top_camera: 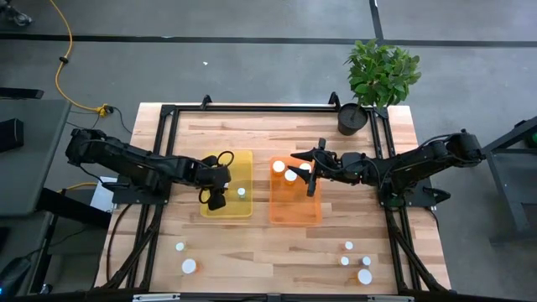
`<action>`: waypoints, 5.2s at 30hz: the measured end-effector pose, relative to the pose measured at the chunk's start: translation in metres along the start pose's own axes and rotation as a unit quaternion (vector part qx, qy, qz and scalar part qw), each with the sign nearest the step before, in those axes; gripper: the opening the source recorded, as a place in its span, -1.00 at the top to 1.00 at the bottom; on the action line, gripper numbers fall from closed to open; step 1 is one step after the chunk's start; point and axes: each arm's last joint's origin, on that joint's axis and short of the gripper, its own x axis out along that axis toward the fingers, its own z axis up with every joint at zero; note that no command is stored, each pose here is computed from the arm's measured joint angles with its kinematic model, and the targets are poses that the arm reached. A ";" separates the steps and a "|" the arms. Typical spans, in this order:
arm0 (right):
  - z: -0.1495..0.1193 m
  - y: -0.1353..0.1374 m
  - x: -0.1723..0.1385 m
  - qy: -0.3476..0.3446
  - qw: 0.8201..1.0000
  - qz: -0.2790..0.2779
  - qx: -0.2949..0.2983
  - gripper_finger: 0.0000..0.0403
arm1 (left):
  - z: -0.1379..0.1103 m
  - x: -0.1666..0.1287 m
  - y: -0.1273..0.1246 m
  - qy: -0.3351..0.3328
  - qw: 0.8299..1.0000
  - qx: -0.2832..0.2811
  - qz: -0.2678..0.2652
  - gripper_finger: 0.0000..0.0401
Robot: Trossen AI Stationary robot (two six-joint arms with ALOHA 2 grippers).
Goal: Pick and place medicine bottles into bin by pill shape (circle, oval)
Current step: Put the orange tablet bottle into the yellow bin, then put the pink tablet bottle into the yellow bin
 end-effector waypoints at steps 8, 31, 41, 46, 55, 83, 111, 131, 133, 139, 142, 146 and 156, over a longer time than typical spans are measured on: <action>0.000 0.000 0.000 0.000 1.000 0.000 0.000 0.08 | 0.000 0.000 0.000 0.000 1.000 0.002 0.000 0.37; 0.000 0.000 0.000 0.000 1.000 0.000 0.000 0.08 | 0.055 -0.063 -0.005 -0.055 0.998 0.023 -0.017 0.10; -0.001 0.000 0.000 0.003 1.000 0.000 -0.001 0.08 | 0.042 -0.123 -0.008 -0.357 0.930 0.040 -0.069 0.15; -0.001 0.000 0.000 0.003 1.000 0.000 -0.001 0.08 | 0.014 -0.119 -0.008 -0.478 0.871 0.045 -0.102 0.16; -0.001 0.000 0.000 0.003 1.000 0.000 -0.001 0.08 | -0.013 -0.096 -0.008 -0.547 0.828 0.061 -0.111 0.16; 0.003 0.000 0.000 -0.015 1.000 0.001 0.002 0.08 | -0.013 -0.096 -0.008 -0.552 0.824 0.058 -0.112 0.16; 0.003 0.000 0.000 -0.013 1.000 0.001 0.003 0.08 | -0.013 -0.096 -0.008 -0.552 0.824 0.058 -0.112 0.16; 0.000 0.059 -0.021 0.197 0.969 0.139 0.056 0.08 | -0.013 -0.096 -0.008 -0.551 0.825 0.059 -0.112 0.16; 0.006 0.071 -0.028 0.251 0.957 0.131 0.060 0.08 | -0.013 -0.096 -0.008 -0.551 0.825 0.058 -0.112 0.16; 0.011 0.095 -0.064 0.408 0.905 0.067 0.099 0.08 | -0.013 -0.096 -0.008 -0.550 0.825 0.059 -0.112 0.16; 0.005 0.100 -0.083 0.460 0.876 0.017 0.147 0.08 | -0.013 -0.095 -0.008 -0.548 0.827 0.060 -0.111 0.16; -0.006 0.103 -0.105 0.515 0.827 -0.050 0.219 0.08 | -0.014 -0.095 -0.008 -0.546 0.828 0.061 -0.111 0.16; -0.029 0.119 -0.126 0.571 0.746 -0.106 0.327 0.08 | -0.014 -0.095 -0.008 -0.544 0.830 0.062 -0.110 0.16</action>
